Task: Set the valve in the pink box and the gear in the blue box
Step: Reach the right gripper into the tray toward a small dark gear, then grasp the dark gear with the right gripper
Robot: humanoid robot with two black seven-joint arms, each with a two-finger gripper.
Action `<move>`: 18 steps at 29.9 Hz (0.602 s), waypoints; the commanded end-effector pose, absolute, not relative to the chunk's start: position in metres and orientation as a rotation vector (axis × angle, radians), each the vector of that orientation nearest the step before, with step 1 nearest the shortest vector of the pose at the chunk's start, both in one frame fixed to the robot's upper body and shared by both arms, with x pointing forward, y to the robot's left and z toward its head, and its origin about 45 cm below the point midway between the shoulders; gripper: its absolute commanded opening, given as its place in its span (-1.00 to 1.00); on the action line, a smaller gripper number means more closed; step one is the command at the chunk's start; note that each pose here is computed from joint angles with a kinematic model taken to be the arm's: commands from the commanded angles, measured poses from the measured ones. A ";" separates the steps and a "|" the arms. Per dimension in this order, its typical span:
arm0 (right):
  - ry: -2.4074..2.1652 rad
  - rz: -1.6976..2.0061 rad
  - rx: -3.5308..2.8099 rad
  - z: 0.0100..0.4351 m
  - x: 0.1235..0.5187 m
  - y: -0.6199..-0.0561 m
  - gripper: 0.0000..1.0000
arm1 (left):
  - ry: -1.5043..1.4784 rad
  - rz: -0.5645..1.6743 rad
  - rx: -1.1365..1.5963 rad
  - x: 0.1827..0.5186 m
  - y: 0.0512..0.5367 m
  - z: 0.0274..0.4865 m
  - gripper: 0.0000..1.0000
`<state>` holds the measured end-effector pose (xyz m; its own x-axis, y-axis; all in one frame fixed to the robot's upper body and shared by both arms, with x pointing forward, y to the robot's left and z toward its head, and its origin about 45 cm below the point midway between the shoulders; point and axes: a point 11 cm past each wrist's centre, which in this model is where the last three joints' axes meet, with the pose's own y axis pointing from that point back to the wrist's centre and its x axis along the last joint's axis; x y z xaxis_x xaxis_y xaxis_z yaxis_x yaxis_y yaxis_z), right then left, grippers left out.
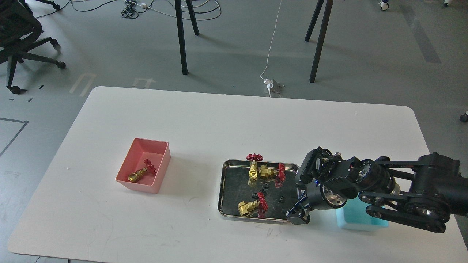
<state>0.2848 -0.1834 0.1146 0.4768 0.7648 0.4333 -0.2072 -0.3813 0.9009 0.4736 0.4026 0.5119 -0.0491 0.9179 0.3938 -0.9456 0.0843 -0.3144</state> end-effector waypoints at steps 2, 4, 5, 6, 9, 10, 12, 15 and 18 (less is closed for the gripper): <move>0.491 1.124 1.645 0.107 0.288 -0.174 0.74 | -0.589 1.519 0.060 0.472 0.406 0.515 1.00; 0.489 1.121 1.642 0.104 0.290 -0.171 0.72 | -0.590 1.523 0.059 0.471 0.408 0.517 1.00; 0.489 1.117 1.642 0.102 0.291 -0.171 0.71 | -0.590 1.522 0.061 0.471 0.408 0.516 1.00; 0.488 1.116 1.641 0.100 0.292 -0.169 0.68 | -0.594 1.523 0.062 0.471 0.408 0.517 1.00; 0.487 1.117 1.639 0.097 0.294 -0.164 0.58 | -0.595 1.525 0.061 0.470 0.410 0.518 1.00; 0.486 1.114 1.638 0.096 0.295 -0.164 0.53 | -0.595 1.525 0.063 0.471 0.409 0.517 1.00; 0.487 1.115 1.638 0.095 0.295 -0.162 0.45 | -0.598 1.529 0.063 0.470 0.411 0.519 1.00; 0.497 1.131 1.620 0.094 0.295 -0.161 0.12 | -0.599 1.530 0.064 0.469 0.412 0.519 1.00; 0.499 1.139 1.614 0.095 0.295 -0.161 -0.28 | -0.600 1.530 0.063 0.469 0.412 0.520 1.00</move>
